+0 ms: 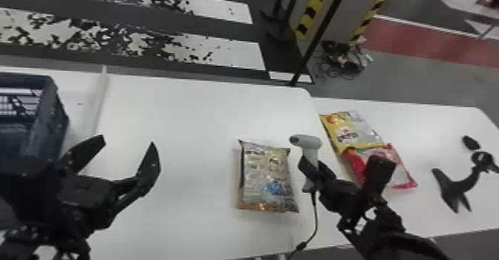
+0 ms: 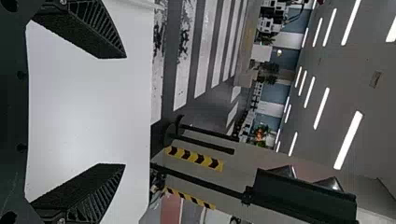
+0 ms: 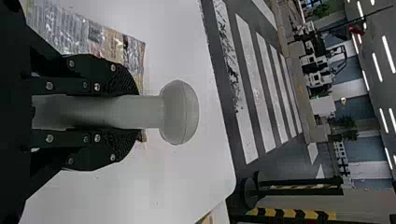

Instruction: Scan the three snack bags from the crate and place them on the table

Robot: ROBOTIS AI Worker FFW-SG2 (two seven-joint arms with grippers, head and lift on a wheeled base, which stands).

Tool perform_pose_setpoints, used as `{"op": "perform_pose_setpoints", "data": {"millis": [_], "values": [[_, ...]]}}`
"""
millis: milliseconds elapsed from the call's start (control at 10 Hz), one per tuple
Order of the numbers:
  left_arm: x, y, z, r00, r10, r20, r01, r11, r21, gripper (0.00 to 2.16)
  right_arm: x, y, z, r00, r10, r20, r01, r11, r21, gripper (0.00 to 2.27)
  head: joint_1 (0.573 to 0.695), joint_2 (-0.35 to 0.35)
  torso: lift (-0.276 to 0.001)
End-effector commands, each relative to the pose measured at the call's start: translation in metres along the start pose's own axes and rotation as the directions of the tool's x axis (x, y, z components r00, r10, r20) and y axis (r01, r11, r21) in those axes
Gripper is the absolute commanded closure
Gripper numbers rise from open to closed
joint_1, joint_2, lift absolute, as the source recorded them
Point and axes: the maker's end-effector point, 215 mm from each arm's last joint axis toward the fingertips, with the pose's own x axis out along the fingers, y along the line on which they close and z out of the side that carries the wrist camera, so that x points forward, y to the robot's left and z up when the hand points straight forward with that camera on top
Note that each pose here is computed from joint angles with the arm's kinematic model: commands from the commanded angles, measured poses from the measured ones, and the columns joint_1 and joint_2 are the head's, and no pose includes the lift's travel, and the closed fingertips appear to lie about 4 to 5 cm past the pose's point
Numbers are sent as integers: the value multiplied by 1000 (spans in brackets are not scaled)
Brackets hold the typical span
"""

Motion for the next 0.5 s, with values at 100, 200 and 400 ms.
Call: {"op": "perform_pose_setpoints", "data": {"millis": [100,200,400], "values": [[0,0,0,1000,0,-2,0,1000,5,33,12,-76,-6,998,-62,3,62,998,-31,2243,695,-350,-62],[-1,0,-4,1000,3,-12,-3,1000,11,33,18,-88,-12,999,-36,3,36,999,-38,2243,695,-350,-62],[-2,-1,-13,999,3,-34,-3,1000,7,33,24,-116,-33,998,-53,-42,53,999,4,2243,695,-350,-62]]}}
